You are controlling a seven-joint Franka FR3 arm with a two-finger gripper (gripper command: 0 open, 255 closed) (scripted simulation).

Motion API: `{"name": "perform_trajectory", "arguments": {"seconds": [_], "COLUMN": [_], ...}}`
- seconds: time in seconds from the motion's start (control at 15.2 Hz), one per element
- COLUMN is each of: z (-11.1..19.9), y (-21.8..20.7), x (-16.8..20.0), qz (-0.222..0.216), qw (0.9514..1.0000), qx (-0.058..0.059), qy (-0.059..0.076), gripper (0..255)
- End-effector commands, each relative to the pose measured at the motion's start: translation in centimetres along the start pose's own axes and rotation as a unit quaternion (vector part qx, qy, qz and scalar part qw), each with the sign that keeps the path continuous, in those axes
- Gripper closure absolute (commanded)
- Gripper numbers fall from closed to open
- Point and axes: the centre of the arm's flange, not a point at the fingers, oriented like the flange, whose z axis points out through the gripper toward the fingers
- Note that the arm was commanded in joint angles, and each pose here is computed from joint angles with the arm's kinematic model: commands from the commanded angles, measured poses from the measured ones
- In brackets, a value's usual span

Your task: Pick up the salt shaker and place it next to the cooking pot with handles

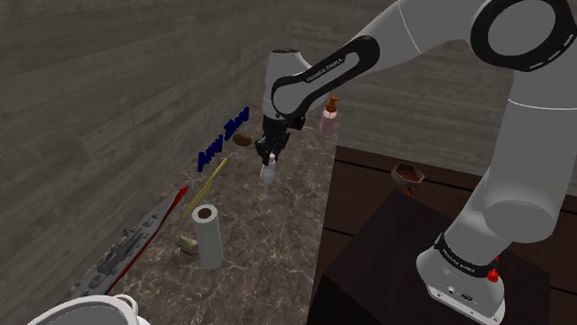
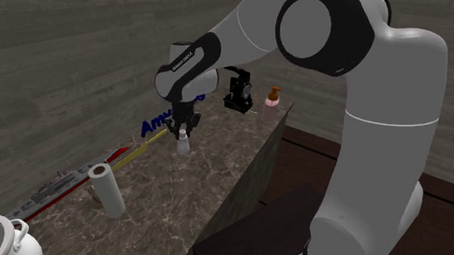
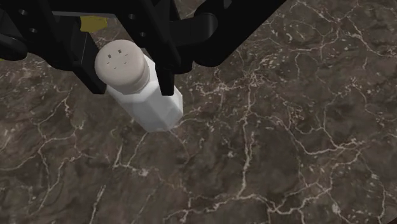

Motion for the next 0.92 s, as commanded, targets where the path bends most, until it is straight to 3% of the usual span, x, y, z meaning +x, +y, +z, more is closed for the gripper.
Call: {"name": "perform_trajectory", "arguments": {"seconds": [0.0,0.86], "z": [-1.1,-7.9], "y": [0.0,-0.5], "x": [0.0,0.1], "qz": [0.000,0.000], "qw": [1.0000,1.0000], "qx": [0.000,0.000], "qy": [0.000,0.000], "gripper": [255,255]}}
